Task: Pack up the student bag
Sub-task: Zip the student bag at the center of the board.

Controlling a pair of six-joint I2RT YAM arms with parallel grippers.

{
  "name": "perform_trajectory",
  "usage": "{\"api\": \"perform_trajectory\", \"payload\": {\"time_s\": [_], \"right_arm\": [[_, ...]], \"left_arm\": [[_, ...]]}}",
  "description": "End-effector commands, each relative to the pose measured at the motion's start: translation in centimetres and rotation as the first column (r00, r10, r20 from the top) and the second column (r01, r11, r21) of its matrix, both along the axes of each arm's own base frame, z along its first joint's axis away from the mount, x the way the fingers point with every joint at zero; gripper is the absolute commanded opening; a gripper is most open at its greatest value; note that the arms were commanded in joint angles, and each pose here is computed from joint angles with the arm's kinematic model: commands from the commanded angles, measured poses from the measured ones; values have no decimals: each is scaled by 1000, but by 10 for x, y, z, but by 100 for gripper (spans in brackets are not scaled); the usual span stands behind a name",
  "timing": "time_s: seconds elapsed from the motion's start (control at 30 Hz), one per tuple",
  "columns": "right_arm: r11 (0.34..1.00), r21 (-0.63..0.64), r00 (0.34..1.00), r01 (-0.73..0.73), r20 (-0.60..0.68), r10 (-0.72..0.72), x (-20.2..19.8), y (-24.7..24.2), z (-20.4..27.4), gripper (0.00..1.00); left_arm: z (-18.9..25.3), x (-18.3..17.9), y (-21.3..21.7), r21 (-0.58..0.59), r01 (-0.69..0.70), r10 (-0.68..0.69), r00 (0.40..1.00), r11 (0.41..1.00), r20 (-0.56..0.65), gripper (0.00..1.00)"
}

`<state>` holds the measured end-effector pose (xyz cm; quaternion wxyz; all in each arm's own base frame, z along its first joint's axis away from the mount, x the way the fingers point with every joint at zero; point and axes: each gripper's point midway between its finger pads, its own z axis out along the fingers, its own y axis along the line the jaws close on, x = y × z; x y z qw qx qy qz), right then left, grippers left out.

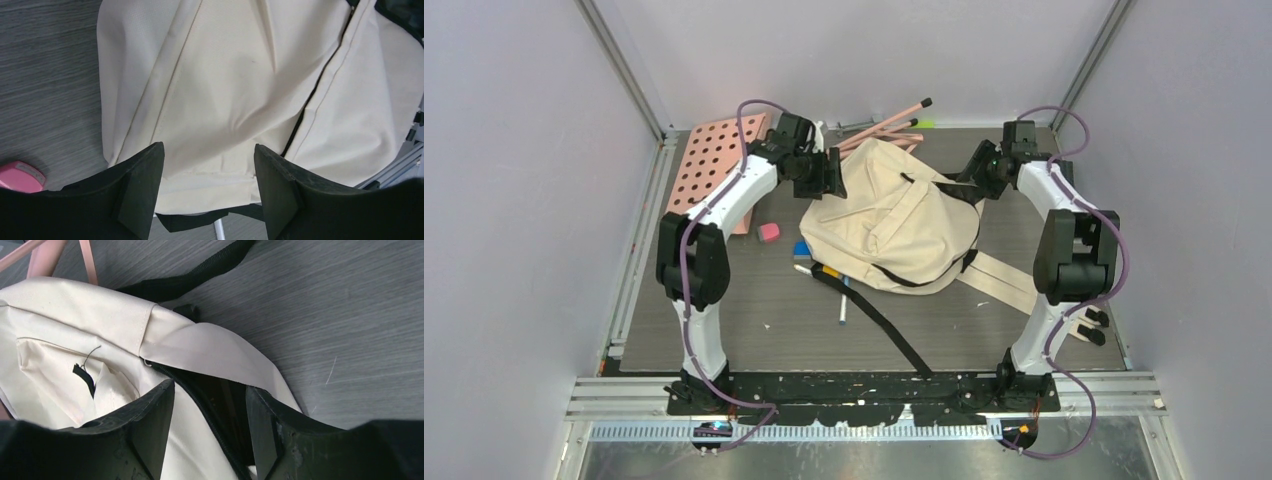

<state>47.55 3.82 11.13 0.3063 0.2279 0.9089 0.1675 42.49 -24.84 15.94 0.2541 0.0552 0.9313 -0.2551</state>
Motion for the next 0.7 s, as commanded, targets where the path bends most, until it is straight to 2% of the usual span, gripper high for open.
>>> {"api": "perform_trajectory", "payload": {"time_s": [0.0, 0.1, 0.23, 0.37, 0.57, 0.67], "right_arm": [[998, 46, 994, -44, 99, 40, 26, 8, 12, 60], [996, 63, 990, -62, 127, 54, 36, 12, 5, 63], [987, 122, 987, -104, 132, 88, 48, 23, -7, 65], [973, 193, 984, -128, 144, 101, 58, 34, -15, 67], [947, 264, 975, -183, 169, 141, 67, 48, -21, 68], [932, 302, 974, -198, 165, 154, 73, 54, -28, 66]], "left_arm": [[7, 17, 2, 8, 18, -19, 998, 1000, 53, 65], [-7, 23, 6, 51, 21, -23, 999, 998, 40, 64], [-19, 29, 12, 98, 13, -16, 1000, 995, 25, 70], [-26, 35, 12, 113, 16, -20, 999, 994, 35, 72], [-37, 38, 9, 113, 26, -28, 1000, 993, 13, 64], [-43, 40, 9, 116, 27, -28, 1000, 993, 4, 57]]}}
